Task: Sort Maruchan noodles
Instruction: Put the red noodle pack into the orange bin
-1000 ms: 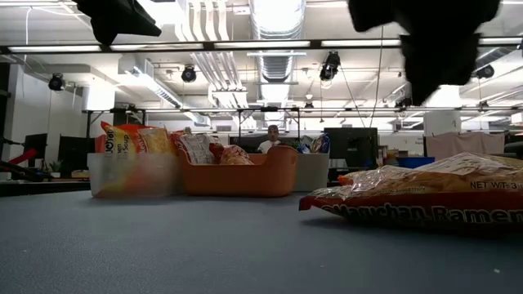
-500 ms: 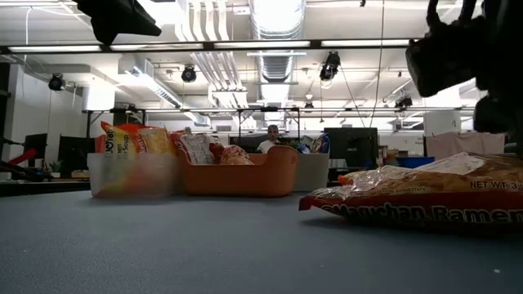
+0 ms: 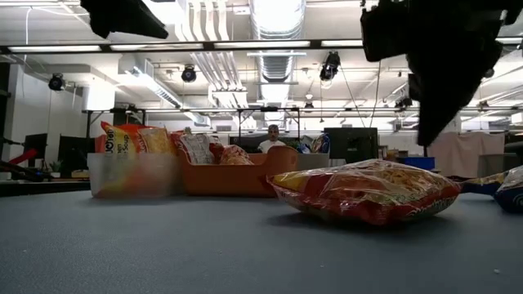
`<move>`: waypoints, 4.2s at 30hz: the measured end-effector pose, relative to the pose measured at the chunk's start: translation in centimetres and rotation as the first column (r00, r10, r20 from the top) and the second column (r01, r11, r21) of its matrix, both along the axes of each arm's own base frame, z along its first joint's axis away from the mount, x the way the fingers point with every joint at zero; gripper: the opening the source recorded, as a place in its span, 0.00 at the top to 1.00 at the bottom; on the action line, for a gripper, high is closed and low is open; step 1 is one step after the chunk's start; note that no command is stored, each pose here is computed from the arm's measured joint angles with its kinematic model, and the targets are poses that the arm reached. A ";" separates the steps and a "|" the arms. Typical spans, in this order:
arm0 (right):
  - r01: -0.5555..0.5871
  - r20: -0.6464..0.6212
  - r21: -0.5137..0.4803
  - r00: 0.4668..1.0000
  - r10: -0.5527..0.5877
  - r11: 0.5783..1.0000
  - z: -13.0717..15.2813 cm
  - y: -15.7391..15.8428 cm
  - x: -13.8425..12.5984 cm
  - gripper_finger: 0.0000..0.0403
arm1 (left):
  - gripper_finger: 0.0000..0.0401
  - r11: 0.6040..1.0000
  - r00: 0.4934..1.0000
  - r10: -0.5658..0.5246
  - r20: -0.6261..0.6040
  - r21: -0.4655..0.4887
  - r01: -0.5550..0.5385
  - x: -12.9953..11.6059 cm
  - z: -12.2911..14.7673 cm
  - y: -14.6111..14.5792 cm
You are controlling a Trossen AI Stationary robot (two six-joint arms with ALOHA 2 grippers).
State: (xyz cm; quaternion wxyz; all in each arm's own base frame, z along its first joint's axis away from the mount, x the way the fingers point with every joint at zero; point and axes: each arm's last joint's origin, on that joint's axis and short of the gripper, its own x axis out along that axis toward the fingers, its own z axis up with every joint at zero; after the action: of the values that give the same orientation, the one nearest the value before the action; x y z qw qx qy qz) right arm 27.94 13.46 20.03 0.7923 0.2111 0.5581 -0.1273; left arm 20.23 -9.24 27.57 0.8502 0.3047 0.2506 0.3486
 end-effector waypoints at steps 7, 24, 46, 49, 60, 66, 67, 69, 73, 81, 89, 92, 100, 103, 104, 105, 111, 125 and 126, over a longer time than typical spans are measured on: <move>-0.107 -0.021 -0.059 0.994 0.106 0.993 -0.7 -0.4 -0.3 0.98 | 0.68 0.913 0.946 -0.319 0.055 -0.251 0.322 2.6 0.6 -2.2; -0.295 0.074 -0.266 0.943 0.324 0.918 0.7 -1.0 -0.5 0.98 | 0.68 0.855 0.917 -0.376 0.135 -0.332 0.400 9.9 -7.4 -6.3; -0.029 0.203 0.110 0.979 0.006 0.993 1.7 -5.0 -1.5 0.98 | 0.68 0.658 0.856 -0.455 0.246 -0.555 0.509 15.1 -15.8 -5.4; 0.010 0.208 0.177 0.977 -0.047 0.984 1.2 -5.2 -1.4 0.94 | 0.68 0.661 0.858 -0.456 0.235 -0.556 0.504 15.4 -16.4 -5.6; 0.128 0.128 0.266 0.978 -0.167 0.955 -1.0 -6.1 -2.2 0.52 | 0.68 0.676 0.909 -0.402 0.112 -0.633 0.377 14.5 -17.8 -5.1; 0.119 0.188 0.328 0.964 -0.188 0.937 -1.5 -6.1 -1.9 0.31 | 0.68 0.675 0.910 -0.399 0.113 -0.636 0.374 14.5 -17.8 -5.0; 0.120 0.196 0.330 0.962 -0.192 0.936 -1.6 -6.2 -1.9 0.28 | 0.68 0.674 0.911 -0.396 0.113 -0.638 0.372 14.5 -17.8 -5.0; 0.119 0.201 0.326 0.961 -0.192 0.938 -1.7 -6.4 -1.8 0.25 | 0.68 0.673 0.912 -0.393 0.114 -0.640 0.370 14.5 -17.8 -5.0; 0.120 0.219 0.325 0.955 -0.198 0.938 -2.5 -6.8 -1.9 0.23 | 0.68 0.672 0.914 -0.390 0.112 -0.643 0.366 14.5 -17.8 -5.0; 0.081 0.274 0.373 0.942 -0.194 0.924 -5.2 -6.7 -1.4 0.22 | 0.68 0.674 0.915 -0.389 0.109 -0.643 0.363 14.5 -17.9 -4.9; -0.060 0.375 0.487 0.915 -0.147 0.871 -7.4 -5.7 1.0 0.22 | 0.68 0.675 0.915 -0.389 0.105 -0.644 0.361 14.5 -17.9 -4.9; -0.122 0.418 0.516 0.900 -0.125 0.848 -7.7 -5.4 1.9 0.22 | 0.68 0.673 0.914 -0.395 0.097 -0.647 0.359 14.3 -18.0 -5.0; -0.146 0.453 0.510 0.883 -0.121 0.848 -7.2 -5.3 2.6 0.32 | 0.68 0.673 0.914 -0.394 0.098 -0.647 0.359 14.4 -18.0 -4.9; -0.144 0.460 0.513 0.879 -0.129 0.846 -7.0 -5.4 2.7 0.38 | 0.68 0.673 0.914 -0.394 0.098 -0.647 0.359 14.4 -18.0 -4.9; -0.142 0.460 0.513 0.878 -0.132 0.846 -7.0 -5.4 2.7 0.40 | 0.68 0.673 0.914 -0.394 0.098 -0.647 0.359 14.4 -18.0 -4.9; -0.138 0.458 0.514 0.878 -0.135 0.846 -7.0 -5.5 2.7 0.43 | 0.68 0.673 0.914 -0.393 0.098 -0.646 0.359 14.4 -18.0 -4.9; -0.122 0.455 0.509 0.879 -0.145 0.852 -7.1 -5.5 2.7 0.53 | 0.68 0.675 0.915 -0.392 0.098 -0.645 0.358 14.4 -18.0 -4.9; -0.084 0.469 0.479 0.866 -0.174 0.874 -6.7 -5.7 2.6 0.77 | 0.68 0.709 0.925 -0.374 0.058 -0.626 0.326 13.9 -16.9 -4.5; -0.083 0.472 0.476 0.864 -0.175 0.875 -6.6 -5.7 2.6 0.79 | 0.68 0.719 0.928 -0.368 0.050 -0.618 0.318 13.8 -16.7 -4.4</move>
State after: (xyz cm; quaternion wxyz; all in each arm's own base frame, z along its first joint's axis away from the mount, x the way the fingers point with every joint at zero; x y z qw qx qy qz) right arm 30.56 7.71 13.41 0.8284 0.4406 0.3415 0.0553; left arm 34.04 -13.65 10.89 0.9418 0.0650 0.3218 0.0722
